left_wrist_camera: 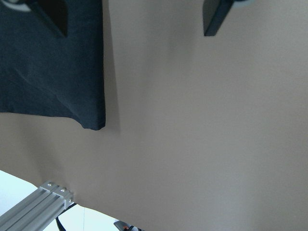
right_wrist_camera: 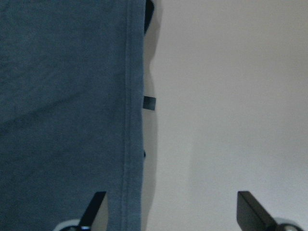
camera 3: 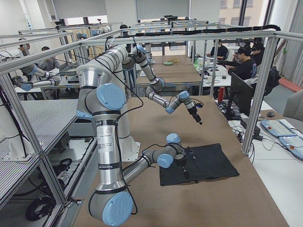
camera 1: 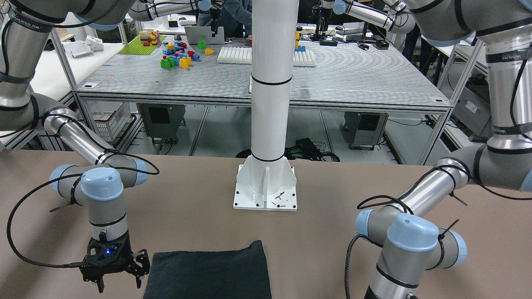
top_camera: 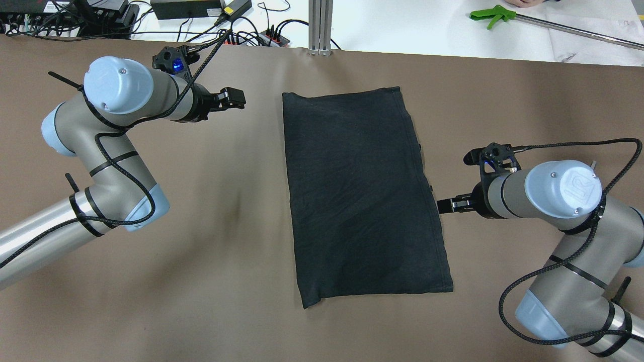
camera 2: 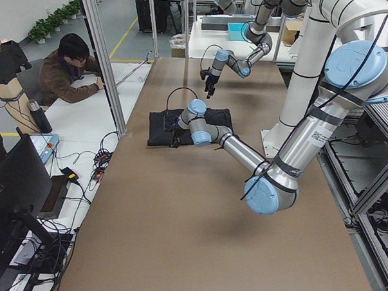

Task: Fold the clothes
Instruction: 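Move the right gripper to the shirt corner nearest the robot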

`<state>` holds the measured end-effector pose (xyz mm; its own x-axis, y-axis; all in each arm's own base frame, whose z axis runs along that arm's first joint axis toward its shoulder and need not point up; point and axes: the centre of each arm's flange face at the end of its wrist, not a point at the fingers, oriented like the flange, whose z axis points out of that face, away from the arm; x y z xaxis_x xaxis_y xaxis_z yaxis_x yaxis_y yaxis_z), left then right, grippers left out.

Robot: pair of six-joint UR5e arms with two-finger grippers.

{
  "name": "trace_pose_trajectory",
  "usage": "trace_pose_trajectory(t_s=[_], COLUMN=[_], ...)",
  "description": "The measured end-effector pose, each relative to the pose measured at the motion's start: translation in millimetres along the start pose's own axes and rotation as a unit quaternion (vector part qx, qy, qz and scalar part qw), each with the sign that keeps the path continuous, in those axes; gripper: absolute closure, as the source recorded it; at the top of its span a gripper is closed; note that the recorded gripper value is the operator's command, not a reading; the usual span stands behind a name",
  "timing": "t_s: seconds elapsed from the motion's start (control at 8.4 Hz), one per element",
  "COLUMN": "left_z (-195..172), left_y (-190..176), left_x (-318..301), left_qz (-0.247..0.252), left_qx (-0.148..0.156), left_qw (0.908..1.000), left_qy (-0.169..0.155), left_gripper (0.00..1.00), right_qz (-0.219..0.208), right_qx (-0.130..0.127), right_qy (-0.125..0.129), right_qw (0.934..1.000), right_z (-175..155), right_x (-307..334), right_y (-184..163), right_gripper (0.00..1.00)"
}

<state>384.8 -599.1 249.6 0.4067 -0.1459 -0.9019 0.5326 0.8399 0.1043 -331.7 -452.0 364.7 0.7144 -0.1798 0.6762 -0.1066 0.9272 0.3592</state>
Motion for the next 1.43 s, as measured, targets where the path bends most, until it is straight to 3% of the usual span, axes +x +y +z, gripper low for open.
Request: trace_pose_trajectory(t_s=[0.24, 0.48, 0.71, 0.95, 1.43], left_z=[-1.1, -1.8, -2.5, -2.8, -2.9], left_y=[-0.5, -0.8, -0.8, -1.0, -1.5], left_x=[3.2, 4.4, 4.9, 4.0, 2.5], left_qz=[0.0, 0.001, 0.001, 0.002, 0.002], left_qx=[0.001, 0.001, 0.002, 0.004, 0.008], left_qw=[1.0, 1.0, 1.0, 1.0, 1.0], left_qy=[0.002, 0.003, 0.004, 0.004, 0.003], left_gripper=[0.0, 0.0, 0.0, 0.0, 0.0], right_qz=[0.075, 0.158, 0.179, 0.194, 0.26], right_qx=[0.009, 0.02, 0.009, 0.002, -0.036], right_qy=[-0.044, -0.109, -0.15, -0.178, -0.201], right_qw=[0.9962, 0.9813, 0.9723, 0.9646, 0.9438], right_z=[-11.8, -7.6, 31.3, 63.8, 63.5], right_x=[-17.7, -26.4, -17.5, -0.5, -3.1], right_y=[-7.2, 2.8, 36.7, 61.9, 78.0], right_gripper=[0.06, 0.06, 0.06, 0.06, 0.05])
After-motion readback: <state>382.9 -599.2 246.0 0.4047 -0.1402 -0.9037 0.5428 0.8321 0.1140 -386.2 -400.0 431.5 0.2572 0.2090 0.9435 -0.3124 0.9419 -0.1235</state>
